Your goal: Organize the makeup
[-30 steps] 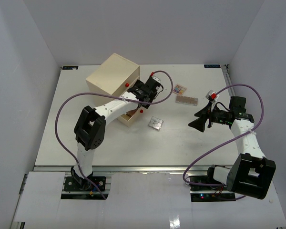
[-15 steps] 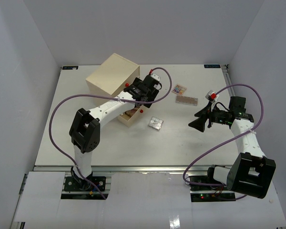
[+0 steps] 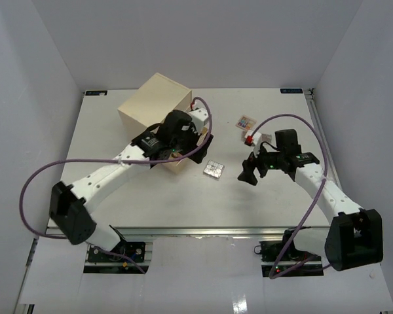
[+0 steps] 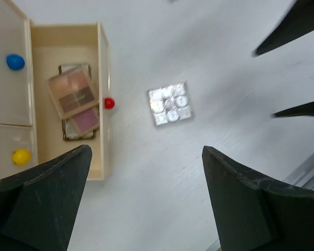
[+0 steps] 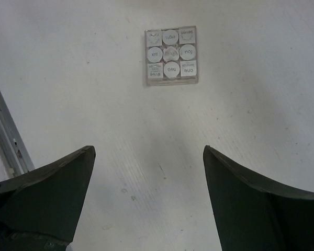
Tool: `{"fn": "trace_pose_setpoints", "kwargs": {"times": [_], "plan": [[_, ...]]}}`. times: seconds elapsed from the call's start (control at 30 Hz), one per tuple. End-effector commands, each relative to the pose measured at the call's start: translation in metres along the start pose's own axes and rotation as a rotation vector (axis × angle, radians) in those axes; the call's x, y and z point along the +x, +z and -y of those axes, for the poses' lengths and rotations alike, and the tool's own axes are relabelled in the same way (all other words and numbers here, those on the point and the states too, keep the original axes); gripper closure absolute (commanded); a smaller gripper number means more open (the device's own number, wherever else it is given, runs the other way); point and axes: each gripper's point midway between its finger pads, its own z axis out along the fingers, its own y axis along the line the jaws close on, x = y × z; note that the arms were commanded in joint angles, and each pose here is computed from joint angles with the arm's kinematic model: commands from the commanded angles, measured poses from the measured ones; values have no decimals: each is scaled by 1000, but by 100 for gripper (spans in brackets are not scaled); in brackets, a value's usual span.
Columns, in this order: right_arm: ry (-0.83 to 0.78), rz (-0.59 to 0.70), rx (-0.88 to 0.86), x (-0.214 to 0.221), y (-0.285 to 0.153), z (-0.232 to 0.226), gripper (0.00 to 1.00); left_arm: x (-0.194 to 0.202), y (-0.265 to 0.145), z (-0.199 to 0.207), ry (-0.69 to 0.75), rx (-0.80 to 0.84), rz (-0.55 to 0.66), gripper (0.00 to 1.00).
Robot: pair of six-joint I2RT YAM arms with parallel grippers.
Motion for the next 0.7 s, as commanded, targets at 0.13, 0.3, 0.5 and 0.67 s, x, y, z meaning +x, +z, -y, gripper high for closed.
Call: {"fn": "trace_pose_setpoints", "kwargs": {"times": [0.13,0.3,0.5,0.67], "plan": [[-24,-110,161,-34,69,12,10,22,-97,-11,-147,-44,275,2],[-20,-166,155,-37,104,10,10,43,-128,-36,-175,-171,357,2],[-81,-227,200,-30,130,22,10,52,-152,-50,-189,-234,446,2],[-111,-272,193,-14,139,26,10,63,-149,-56,-201,-263,451,2]]}}
